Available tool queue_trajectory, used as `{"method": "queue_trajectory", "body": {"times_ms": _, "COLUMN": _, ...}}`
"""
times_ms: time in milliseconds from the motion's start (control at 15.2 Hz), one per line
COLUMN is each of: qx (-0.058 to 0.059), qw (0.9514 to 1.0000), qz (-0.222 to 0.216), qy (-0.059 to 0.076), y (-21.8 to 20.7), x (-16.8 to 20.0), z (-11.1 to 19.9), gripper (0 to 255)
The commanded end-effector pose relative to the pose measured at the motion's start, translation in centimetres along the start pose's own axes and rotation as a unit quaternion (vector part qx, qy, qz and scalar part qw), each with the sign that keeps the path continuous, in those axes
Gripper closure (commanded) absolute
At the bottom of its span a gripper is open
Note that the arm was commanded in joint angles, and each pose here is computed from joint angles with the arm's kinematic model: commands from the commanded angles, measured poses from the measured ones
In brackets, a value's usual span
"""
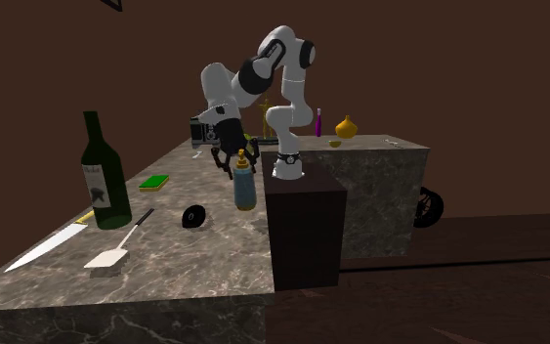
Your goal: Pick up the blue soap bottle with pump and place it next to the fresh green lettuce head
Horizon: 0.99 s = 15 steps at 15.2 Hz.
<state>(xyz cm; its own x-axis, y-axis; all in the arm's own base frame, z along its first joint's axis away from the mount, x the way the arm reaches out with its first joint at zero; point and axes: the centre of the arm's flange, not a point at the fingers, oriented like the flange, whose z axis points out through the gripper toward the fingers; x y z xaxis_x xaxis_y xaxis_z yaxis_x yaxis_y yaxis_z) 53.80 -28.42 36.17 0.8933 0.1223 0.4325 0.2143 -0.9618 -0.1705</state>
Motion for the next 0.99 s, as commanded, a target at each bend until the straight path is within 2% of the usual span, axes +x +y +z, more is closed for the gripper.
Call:
{"method": "queue_trajectory", "body": {"times_ms": 0, "qx": 0.0, "qw": 1.0, "qz": 0.0, "qy": 0.0, "y": -0.2, "x": 0.5, "z": -0.9, "gripper": 255}}
{"method": "queue_trajectory", "body": {"times_ms": 924, "qx": 0.0, "qw": 1.0, "qz": 0.0, "qy": 0.0, "y": -1.5, "x": 3.7, "z": -7.4, "gripper": 255}}
